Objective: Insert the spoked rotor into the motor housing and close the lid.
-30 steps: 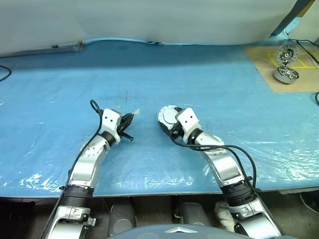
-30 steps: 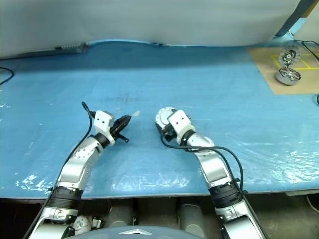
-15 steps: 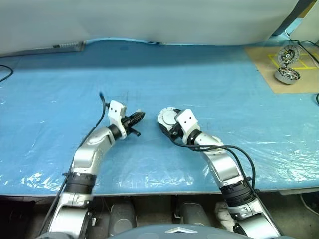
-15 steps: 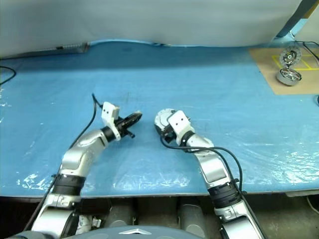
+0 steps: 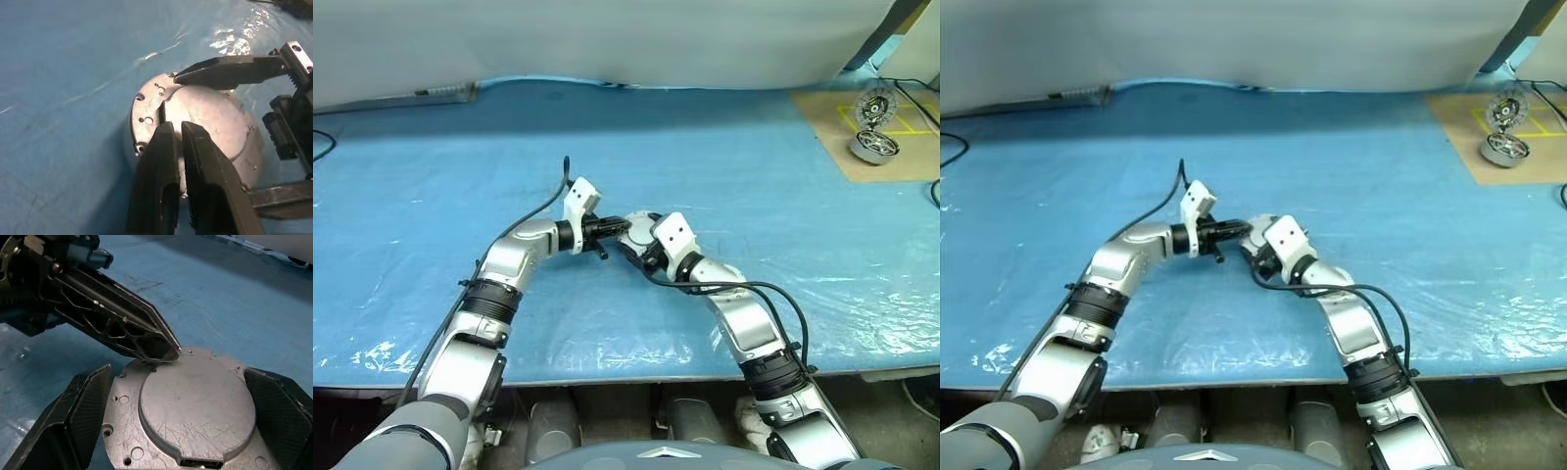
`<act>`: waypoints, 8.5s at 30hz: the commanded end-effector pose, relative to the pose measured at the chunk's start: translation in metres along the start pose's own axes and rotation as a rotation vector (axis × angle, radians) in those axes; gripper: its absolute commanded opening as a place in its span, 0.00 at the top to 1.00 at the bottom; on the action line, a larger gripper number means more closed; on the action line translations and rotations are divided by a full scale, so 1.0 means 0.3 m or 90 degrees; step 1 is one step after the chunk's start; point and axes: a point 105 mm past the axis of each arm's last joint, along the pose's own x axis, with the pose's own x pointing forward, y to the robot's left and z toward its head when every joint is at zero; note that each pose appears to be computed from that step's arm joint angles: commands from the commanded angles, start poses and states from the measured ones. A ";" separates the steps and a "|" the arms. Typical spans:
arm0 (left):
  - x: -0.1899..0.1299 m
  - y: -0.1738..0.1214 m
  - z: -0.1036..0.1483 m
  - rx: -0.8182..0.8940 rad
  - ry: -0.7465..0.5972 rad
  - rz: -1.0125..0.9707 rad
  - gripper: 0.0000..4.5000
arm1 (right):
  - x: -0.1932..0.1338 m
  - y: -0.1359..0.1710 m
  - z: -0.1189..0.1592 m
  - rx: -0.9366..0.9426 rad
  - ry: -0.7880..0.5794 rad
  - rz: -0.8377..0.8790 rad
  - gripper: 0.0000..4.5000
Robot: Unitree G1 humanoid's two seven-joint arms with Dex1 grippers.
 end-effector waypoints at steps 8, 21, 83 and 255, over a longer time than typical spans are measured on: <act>0.010 0.006 -0.074 -0.002 0.059 0.011 0.93 | 0.000 0.001 0.176 0.085 -0.159 0.013 0.00; -0.015 0.003 0.080 -0.016 -0.099 0.023 0.93 | -0.039 -0.049 0.154 0.094 -0.134 -0.020 0.00; -0.120 -0.042 0.005 -0.043 -0.175 0.140 0.94 | -0.019 -0.018 -0.072 0.011 0.103 -0.018 0.35; -0.020 -0.070 0.050 -0.153 -0.092 0.050 0.94 | -0.213 0.018 -0.080 0.968 0.056 0.022 0.71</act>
